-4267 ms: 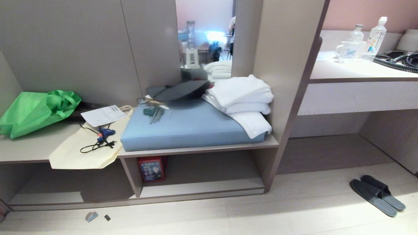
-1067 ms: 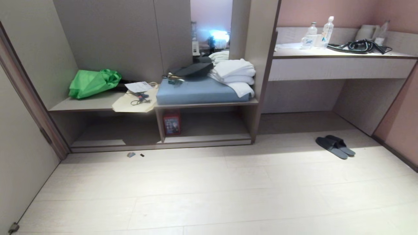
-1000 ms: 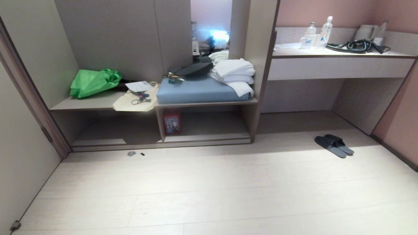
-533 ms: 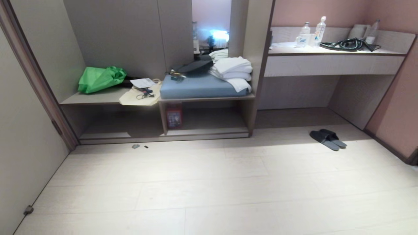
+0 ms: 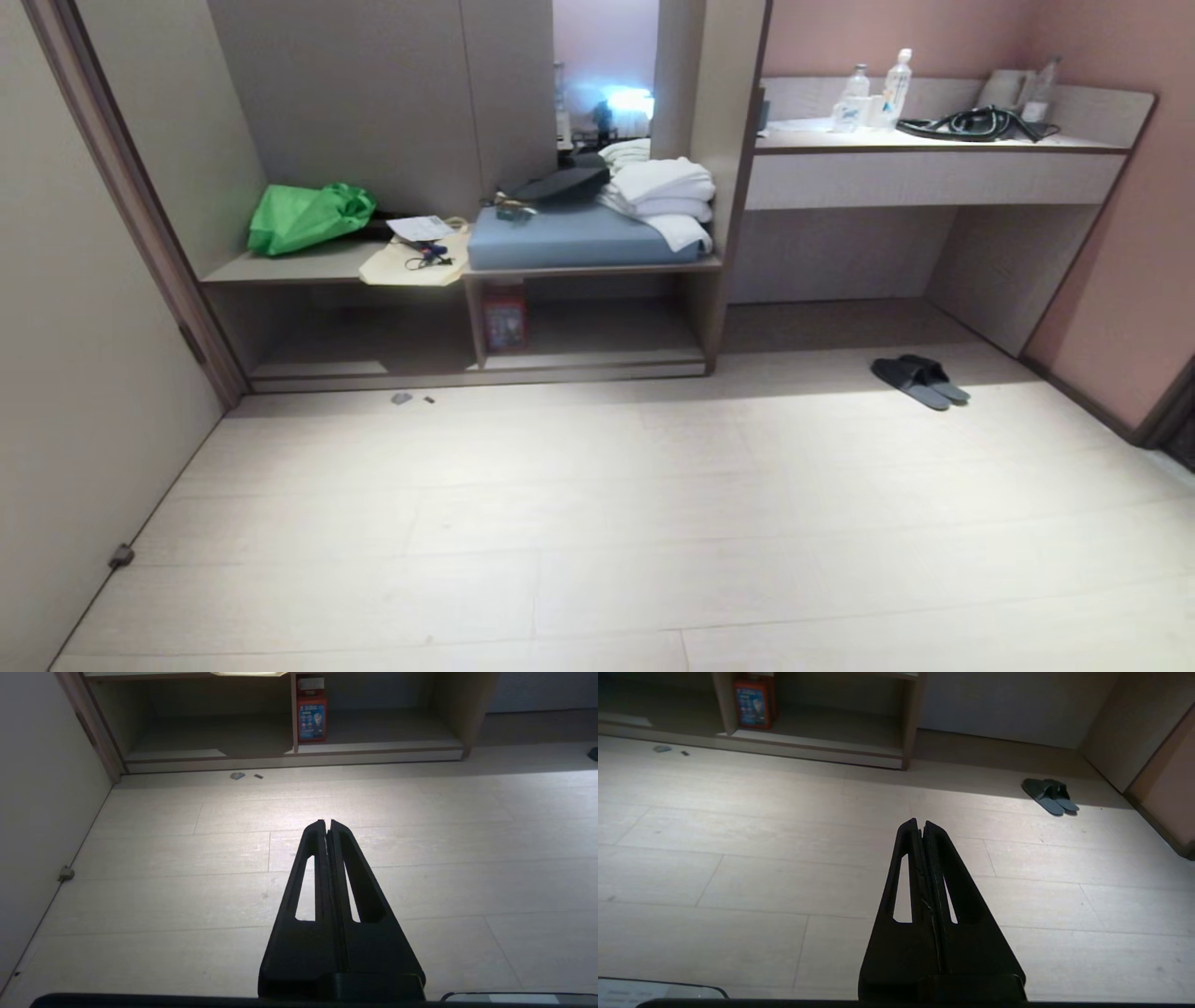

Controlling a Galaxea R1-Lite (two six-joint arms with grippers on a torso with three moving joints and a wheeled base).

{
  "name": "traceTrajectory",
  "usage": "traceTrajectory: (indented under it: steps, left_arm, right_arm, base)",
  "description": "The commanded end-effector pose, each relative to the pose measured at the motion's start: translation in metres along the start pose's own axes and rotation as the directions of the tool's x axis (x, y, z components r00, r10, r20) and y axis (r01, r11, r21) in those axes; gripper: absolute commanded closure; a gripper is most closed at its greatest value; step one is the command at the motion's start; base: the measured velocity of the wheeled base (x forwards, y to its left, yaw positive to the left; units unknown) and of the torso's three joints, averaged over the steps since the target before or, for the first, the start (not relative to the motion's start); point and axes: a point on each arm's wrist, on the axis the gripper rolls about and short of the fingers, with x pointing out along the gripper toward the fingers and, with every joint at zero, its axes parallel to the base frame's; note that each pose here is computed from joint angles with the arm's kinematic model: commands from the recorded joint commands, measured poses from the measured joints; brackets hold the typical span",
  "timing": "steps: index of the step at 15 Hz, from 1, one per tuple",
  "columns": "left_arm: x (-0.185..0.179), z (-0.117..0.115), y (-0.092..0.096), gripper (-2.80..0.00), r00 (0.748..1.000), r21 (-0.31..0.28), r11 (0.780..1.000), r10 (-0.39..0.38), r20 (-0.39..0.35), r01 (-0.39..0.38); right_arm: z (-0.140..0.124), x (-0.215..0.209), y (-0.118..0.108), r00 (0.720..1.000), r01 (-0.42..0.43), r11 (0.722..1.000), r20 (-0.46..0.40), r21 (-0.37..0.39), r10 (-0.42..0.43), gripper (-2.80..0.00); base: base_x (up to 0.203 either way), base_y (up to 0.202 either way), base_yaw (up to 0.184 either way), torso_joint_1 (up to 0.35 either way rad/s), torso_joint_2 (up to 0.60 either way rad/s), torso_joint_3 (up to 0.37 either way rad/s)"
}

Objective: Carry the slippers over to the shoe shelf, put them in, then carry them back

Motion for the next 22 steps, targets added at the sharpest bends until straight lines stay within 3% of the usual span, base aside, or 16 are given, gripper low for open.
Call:
traceTrajectory:
  steps: [1,5,16,22]
  left_arm:
    - [0.0001,0.0000,0.0000,0.00,1.000,0.000,1.000,0.000,-0.001,0.000]
    - [0.0001,0.0000,0.0000,0.00,1.000,0.001,1.000,0.000,-0.001,0.000]
    - [0.0001,0.0000,0.0000,0.00,1.000,0.001,1.000,0.000,-0.001,0.000]
    - [0.0001,0.0000,0.0000,0.00,1.000,0.001,1.000,0.000,-0.001,0.000]
  right_arm:
    - [0.0002,0.0001,0.0000,1.000,-0.001,1.000,0.000,-0.001,0.001,0.00]
    - [-0.0002,0.0002,0.0000,1.000,-0.001,1.000,-0.001,-0.004,0.001,0.00]
    - [-0.0002,0.0002,0.0000,1.000,-0.001,1.000,-0.001,0.003,0.001,0.00]
    - [-0.0001,0.0002,0.0000,1.000,-0.001,1.000,0.000,0.005,0.001,0.00]
  base:
    - [-0.196,0.000,0.003,0.007,0.00,0.002]
    - [-0.169,0.000,0.001,0.001,0.00,0.002]
    - [0.000,0.000,0.000,0.000,0.00,0.000]
    - [0.000,0.005,-0.168,0.001,0.00,0.003]
